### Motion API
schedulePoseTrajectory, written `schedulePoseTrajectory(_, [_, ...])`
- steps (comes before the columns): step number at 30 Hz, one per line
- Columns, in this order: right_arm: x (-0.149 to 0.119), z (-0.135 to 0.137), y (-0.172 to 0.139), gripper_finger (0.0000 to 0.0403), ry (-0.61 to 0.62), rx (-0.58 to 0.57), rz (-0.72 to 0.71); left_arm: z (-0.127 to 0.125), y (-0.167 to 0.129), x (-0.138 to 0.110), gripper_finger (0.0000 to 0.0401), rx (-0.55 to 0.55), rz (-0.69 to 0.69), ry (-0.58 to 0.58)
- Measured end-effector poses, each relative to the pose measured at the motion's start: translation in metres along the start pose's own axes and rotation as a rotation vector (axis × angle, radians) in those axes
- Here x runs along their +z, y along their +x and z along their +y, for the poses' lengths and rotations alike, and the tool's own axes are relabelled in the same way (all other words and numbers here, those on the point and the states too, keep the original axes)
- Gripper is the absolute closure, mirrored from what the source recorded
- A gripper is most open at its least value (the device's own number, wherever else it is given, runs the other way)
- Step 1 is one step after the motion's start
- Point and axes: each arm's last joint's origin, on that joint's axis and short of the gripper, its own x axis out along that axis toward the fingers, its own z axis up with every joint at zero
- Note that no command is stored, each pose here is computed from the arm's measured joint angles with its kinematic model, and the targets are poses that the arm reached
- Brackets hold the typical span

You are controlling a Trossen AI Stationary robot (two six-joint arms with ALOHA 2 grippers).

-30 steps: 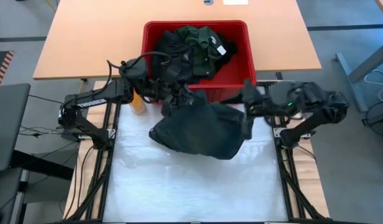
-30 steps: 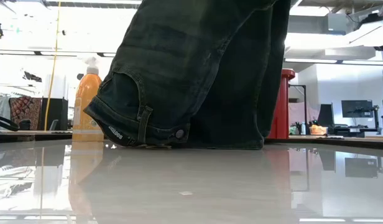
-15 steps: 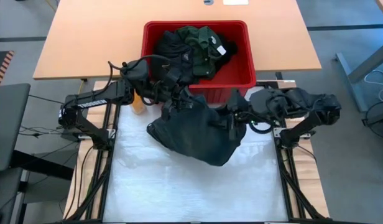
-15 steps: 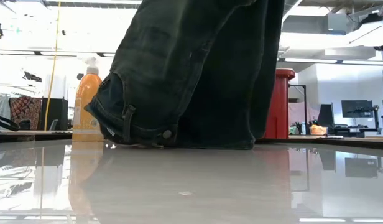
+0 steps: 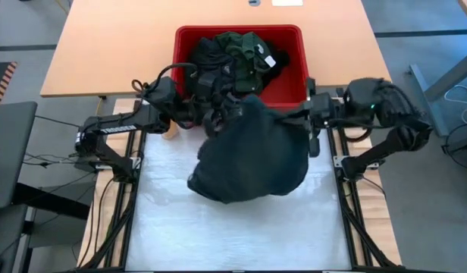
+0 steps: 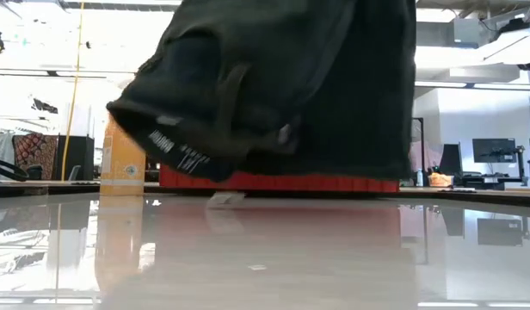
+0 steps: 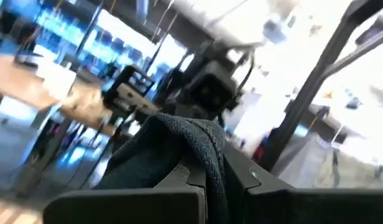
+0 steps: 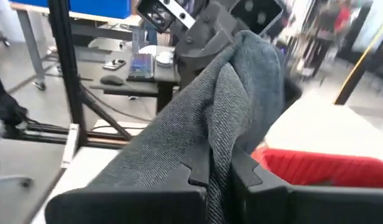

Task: Fold laundry
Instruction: Fold the blue pants

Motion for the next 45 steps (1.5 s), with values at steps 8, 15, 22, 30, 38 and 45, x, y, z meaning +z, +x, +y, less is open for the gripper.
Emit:
schedulePoseTrajectory(8, [0.002, -0.046, 0.005, 0.0367, -0.206, -0.137, -0.064, 0.06, -0.001, 0.03, 0.0401, 0.004, -0.189, -0.093])
schedulePoseTrajectory(15, [-0.005, -0.047, 0.003, 0.0368, -0.118, 0.082, -0.058, 0.065, 0.003, 0.023, 0.0401, -0.212, -0.06, -0.083])
schedulePoseTrajectory(22, [-0.036, 0.046, 0.026, 0.0368, 0.043, 0.564, 0.087, 0.001, 0.015, -0.068, 0.0401, -0.444, 0.406, -0.091])
schedulePoseTrajectory(30, [-0.132, 0.162, 0.062, 0.0368, 0.335, 0.622, 0.097, -0.025, -0.043, -0.214, 0.0401, -0.162, 0.737, -0.142])
schedulePoseTrajectory(38, [-0.166, 0.17, 0.091, 0.0368, 0.515, 0.496, 0.139, -0.032, -0.1, -0.267, 0.0401, 0.059, 0.559, -0.418])
schedulePoseTrajectory(45, [-0.209, 0.126, 0.105, 0.0368, 0.48, 0.276, 0.522, 0.009, -0.14, -0.295, 0.0401, 0.446, 0.458, -0.475])
